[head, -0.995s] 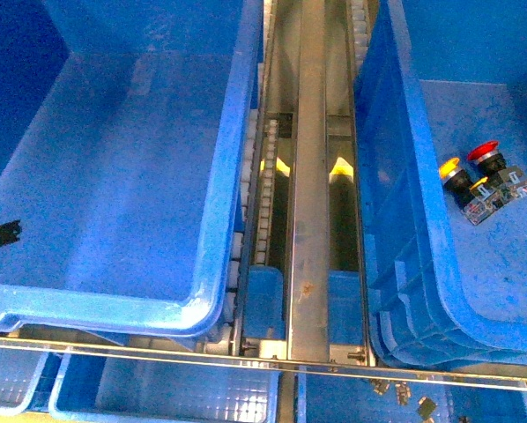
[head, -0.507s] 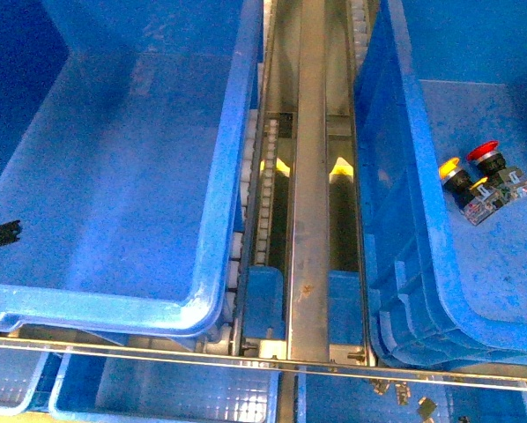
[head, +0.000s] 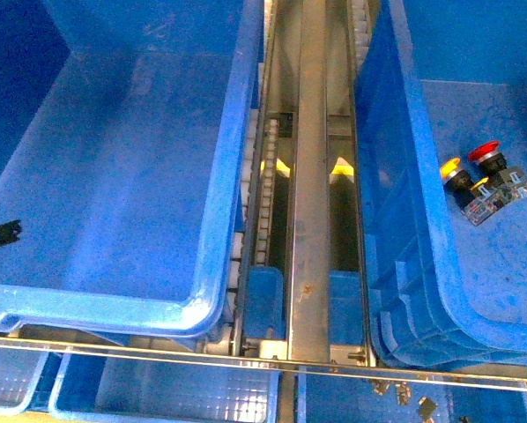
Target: Pick red and yellow buttons and place in box
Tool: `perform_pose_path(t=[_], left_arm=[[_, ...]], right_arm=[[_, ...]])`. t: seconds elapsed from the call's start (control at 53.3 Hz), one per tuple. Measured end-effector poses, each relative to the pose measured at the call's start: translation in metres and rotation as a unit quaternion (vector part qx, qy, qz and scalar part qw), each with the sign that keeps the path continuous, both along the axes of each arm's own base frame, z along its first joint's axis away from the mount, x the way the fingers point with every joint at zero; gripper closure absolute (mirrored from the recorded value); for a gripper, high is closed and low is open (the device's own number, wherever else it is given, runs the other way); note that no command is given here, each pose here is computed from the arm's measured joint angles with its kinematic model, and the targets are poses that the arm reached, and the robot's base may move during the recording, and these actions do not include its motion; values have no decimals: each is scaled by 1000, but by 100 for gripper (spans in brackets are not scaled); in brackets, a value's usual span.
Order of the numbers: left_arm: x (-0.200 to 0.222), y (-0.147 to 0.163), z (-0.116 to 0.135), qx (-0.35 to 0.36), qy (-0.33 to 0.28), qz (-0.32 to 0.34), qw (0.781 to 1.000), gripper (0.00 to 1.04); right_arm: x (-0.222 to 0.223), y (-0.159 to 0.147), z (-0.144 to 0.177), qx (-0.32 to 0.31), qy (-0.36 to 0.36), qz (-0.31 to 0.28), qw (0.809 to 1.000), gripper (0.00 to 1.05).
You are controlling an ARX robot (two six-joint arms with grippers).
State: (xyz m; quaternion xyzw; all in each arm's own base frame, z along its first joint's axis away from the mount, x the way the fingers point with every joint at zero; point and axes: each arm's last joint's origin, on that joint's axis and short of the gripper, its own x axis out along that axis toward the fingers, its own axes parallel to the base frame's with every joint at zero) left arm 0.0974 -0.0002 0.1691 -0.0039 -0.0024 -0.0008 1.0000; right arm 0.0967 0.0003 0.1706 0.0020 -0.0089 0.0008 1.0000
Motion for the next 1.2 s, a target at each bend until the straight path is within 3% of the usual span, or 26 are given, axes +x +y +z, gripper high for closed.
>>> perform_pose_path(t=[0.282, 0.357, 0.789, 1.202], left_arm=[[0, 0, 0, 0, 0, 0, 1000, 8], [0, 0, 0, 0, 0, 0, 1000, 8], [0, 0, 0, 0, 0, 0, 1000, 8], [0, 0, 0, 0, 0, 0, 1000, 8]], right_arm=[[0, 0, 0, -1, 0, 0, 1000, 100], [0, 0, 0, -1, 0, 0, 1000, 81], [0, 0, 0, 0, 0, 0, 1000, 5], [0, 0, 0, -1, 0, 0, 1000, 6]])
